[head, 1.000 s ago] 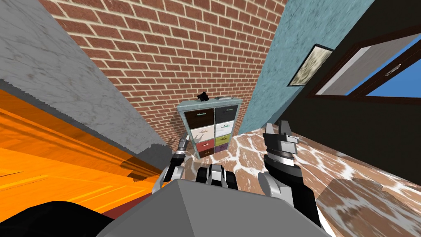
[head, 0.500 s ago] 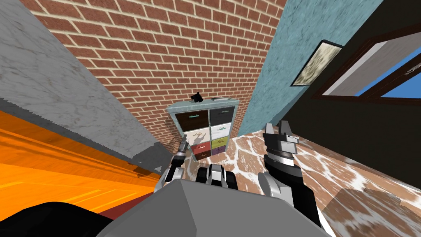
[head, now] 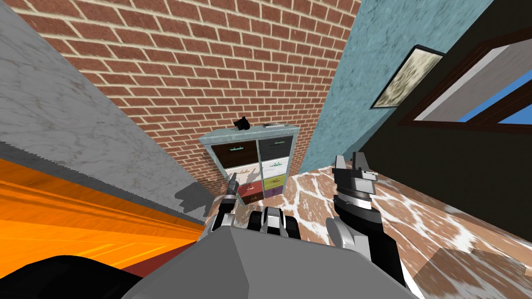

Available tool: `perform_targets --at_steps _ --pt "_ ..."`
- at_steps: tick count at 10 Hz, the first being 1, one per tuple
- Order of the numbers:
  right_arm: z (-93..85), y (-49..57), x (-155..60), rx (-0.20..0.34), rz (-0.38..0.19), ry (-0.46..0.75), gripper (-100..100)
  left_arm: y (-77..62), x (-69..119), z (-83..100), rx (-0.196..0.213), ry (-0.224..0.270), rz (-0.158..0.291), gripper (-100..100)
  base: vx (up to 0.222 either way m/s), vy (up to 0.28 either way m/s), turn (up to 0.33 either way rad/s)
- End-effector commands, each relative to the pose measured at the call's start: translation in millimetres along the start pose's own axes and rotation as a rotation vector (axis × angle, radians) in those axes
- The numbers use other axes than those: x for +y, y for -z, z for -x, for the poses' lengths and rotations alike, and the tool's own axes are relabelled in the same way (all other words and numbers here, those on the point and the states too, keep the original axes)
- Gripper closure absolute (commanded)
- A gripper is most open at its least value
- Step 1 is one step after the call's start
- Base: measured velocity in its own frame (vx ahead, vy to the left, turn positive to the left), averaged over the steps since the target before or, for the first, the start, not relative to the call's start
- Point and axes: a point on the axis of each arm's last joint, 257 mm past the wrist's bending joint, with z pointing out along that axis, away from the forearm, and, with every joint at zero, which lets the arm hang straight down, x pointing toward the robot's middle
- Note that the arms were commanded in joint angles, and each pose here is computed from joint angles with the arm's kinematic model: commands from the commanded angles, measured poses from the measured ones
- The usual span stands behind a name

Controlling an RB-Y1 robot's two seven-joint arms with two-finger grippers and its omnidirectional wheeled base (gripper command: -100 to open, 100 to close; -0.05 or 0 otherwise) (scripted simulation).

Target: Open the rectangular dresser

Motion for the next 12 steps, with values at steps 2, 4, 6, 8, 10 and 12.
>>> perform_targets --at_steps 2,4,6,8,10,12 --pt "0.0 0.0 0.0 0.0 0.0 0.0 0 6.9 21.1 -10.9 -0.052 0.065 0.041 -100 0.054 -0.093 0.027" --pt "0.0 0.0 0.0 0.0 0.0 0.0 0 -0.3 11.9 -6.2 -0.046 0.053 0.036 -100 0.041 -0.024 -0.005" --pt "0.0 0.0 0.0 0.0 0.0 0.0 0 -0.4 10.9 -5.5 -0.046 0.053 0.034 -100 0.048 -0.004 -0.006" --pt "0.0 0.0 0.0 0.0 0.0 0.0 0 2.1 14.9 -8.0 -0.045 0.055 0.039 100 -0.036 0.005 0.017" --pt "0.0 0.0 0.0 0.0 0.0 0.0 0 -0.7 9.0 2.9 -0.015 0.007 0.021 -100 -0.011 -0.003 0.002" --pt "0.0 0.0 0.0 0.0 0.0 0.0 0 -2.5 5.7 10.7 0.004 -0.024 0.016 -100 0.001 0.003 0.002"
